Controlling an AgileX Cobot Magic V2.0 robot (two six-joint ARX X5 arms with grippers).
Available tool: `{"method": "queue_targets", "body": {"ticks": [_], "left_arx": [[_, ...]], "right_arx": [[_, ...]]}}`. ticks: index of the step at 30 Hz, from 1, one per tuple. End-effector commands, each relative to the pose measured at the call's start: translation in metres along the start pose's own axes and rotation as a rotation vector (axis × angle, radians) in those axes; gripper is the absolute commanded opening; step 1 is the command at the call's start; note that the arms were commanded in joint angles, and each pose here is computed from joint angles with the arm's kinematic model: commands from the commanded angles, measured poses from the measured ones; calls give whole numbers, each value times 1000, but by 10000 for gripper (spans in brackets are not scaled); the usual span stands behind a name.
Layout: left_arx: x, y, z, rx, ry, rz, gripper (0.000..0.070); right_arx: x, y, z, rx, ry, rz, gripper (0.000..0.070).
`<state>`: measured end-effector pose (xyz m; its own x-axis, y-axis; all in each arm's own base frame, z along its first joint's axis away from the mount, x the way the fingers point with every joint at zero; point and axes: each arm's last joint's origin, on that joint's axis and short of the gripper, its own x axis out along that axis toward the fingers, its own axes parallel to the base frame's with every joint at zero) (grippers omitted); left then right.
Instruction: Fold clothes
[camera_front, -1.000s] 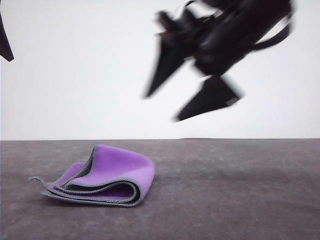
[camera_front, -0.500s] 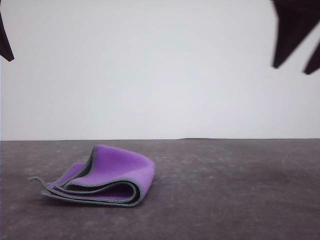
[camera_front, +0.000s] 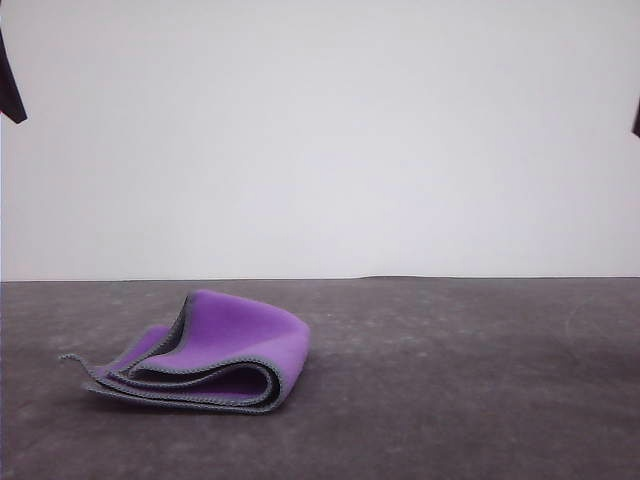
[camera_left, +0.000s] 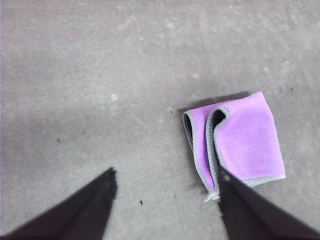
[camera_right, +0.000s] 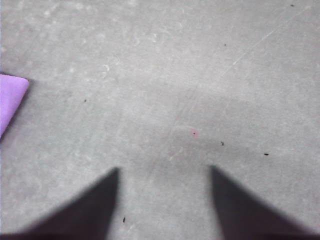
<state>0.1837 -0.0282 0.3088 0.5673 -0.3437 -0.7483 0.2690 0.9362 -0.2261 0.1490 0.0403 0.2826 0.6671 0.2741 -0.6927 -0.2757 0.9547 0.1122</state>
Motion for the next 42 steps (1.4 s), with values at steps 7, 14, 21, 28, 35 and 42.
{"method": "queue_targets", "body": {"ticks": [7,14,21,28,35,42], "left_arx": [[0,0,3,1,-11,3,13],[0,0,3,-4,-13,3,16],[0,0,3,-4,-13,3,16],[-4,0,0,85,-41,17,16],[2,9,-43,87,-277,132,16],[23,19,-112,63,-465,174,16]], "right_arx": [[2,-1,1,-14,-3,-21,10],[2,-1,1,-9,-5,-26,10],[2,-1,1,-9,-5,-26,10],[2,-1,1,-9,-5,-26,10],[1,-1,1,-9,-6,-26,10],[2,-1,1,-9,-5,-27,10]]}}
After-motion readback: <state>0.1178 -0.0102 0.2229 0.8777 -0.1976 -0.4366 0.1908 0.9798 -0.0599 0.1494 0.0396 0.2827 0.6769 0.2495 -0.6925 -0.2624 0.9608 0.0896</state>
